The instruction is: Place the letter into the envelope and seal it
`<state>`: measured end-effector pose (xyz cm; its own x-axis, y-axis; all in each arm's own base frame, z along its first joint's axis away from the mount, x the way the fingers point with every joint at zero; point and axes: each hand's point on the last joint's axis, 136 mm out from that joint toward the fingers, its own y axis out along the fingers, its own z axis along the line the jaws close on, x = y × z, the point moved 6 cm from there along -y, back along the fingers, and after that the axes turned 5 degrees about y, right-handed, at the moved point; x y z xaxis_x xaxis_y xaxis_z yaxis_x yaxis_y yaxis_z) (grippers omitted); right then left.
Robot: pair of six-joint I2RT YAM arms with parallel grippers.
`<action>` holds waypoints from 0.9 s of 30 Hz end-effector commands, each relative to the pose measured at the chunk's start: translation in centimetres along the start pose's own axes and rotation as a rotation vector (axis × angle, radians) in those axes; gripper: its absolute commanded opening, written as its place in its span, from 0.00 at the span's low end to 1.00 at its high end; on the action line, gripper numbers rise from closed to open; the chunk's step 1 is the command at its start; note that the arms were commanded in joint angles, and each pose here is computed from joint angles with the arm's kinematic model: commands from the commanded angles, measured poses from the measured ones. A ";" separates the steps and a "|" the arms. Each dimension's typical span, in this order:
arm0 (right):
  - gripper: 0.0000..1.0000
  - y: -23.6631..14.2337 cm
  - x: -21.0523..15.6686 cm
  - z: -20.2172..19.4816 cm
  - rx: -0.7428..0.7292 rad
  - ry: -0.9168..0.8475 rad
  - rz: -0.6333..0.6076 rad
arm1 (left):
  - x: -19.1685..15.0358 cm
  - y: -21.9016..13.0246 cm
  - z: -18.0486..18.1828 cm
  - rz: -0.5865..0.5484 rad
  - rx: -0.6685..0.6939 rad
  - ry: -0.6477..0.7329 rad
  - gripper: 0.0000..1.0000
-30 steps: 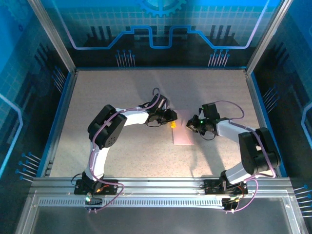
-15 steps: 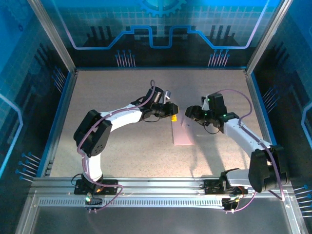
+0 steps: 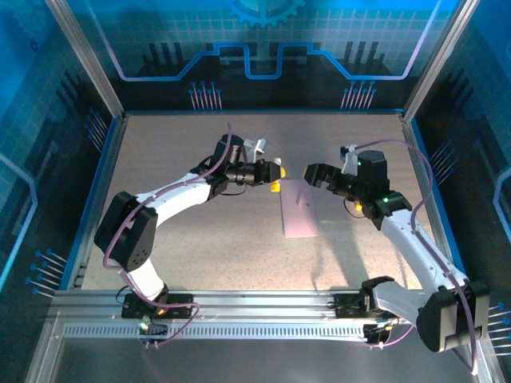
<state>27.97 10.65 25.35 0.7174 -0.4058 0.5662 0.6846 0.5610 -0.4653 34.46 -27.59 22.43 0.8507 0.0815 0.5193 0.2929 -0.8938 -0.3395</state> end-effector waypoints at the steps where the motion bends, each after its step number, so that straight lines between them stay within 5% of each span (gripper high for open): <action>1: 1.00 -0.5 0.3 0.3 0.066 -0.041 -0.031 | 1.6 -1.8 -3.3 -0.050 -0.173 0.081 0.04; 6: 1.00 -0.2 0.2 1.0 0.151 -0.029 0.031 | 2.6 -2.9 -5.0 -0.070 -0.267 0.113 0.08; 19: 1.00 0.6 -0.2 1.3 0.221 -0.015 0.087 | 2.8 -4.6 -5.8 -0.088 -0.263 0.142 0.08; 27: 0.91 0.6 -0.2 2.9 0.364 -0.044 0.131 | 3.5 -5.2 -6.7 -0.113 -0.297 0.163 0.08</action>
<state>27.92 12.66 26.12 0.7840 -0.3171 0.5337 0.5400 0.7724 -0.3344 33.69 -26.11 28.71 0.7800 0.1186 0.6145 0.2358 -0.9652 -0.1130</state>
